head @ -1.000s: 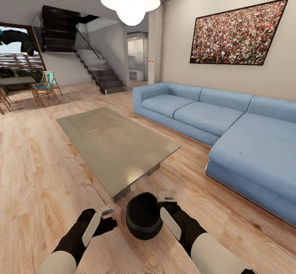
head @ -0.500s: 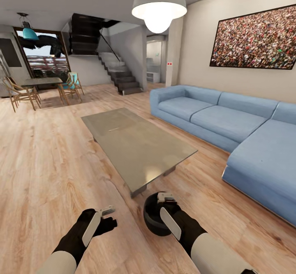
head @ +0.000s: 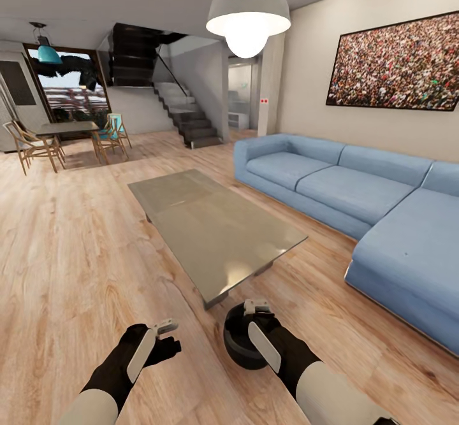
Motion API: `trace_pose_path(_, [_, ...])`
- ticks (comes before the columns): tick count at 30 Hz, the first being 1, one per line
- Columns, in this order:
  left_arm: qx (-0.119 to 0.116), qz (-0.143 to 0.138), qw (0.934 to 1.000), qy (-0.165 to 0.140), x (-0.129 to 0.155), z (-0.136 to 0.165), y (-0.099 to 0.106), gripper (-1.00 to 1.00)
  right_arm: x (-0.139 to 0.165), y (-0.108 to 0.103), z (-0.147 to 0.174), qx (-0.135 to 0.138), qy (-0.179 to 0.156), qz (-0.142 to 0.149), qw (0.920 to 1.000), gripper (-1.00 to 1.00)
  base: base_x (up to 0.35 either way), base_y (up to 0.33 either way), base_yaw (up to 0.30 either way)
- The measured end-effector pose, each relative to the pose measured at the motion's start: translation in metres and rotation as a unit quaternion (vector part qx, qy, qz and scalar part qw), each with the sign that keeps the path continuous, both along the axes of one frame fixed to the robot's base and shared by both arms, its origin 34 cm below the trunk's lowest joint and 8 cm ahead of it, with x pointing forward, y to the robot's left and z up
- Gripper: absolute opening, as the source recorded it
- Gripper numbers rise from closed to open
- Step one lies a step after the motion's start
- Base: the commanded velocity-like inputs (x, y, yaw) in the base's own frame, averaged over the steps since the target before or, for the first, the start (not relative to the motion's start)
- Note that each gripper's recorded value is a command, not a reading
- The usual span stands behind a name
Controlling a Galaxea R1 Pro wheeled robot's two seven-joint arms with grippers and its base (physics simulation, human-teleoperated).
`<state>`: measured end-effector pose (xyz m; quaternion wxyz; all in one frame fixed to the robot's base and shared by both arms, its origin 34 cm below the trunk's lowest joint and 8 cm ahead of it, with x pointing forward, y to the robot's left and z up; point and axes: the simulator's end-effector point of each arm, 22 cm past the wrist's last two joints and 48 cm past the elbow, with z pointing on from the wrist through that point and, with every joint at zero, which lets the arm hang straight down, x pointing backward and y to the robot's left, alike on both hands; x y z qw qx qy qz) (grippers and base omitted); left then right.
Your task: Place each of the two pumpkins and all three candles from the living room inside a cabinet in the living room (use any cabinet), then make sure every cabinet is closed, and position the cauldron so it is next to a table in the living room.
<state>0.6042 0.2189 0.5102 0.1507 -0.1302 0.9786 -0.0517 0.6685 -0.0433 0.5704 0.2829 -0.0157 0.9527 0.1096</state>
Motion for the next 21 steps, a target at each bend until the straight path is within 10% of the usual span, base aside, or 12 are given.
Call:
trace_pose_path(7, [0.000,0.009,1.0000,0.001,0.002,0.013,0.006,1.00,-0.010,-0.001,0.007,-0.009,0.029,0.013,0.9994,1.00,0.000,0.000,0.000])
trace_pose_path(13, [0.032,0.054,0.9978,0.021,-0.011,0.013,0.084,1.00,-0.033,-0.002,0.003,-0.019,0.078,0.031,0.9963,1.00,0.000,0.000,0.000])
trace_pose_path(21, [0.070,0.090,0.9900,0.083,-0.082,-0.031,0.137,1.00,-0.069,-0.001,-0.009,-0.015,0.110,0.031,0.9933,1.00,-0.139,0.000,0.000])
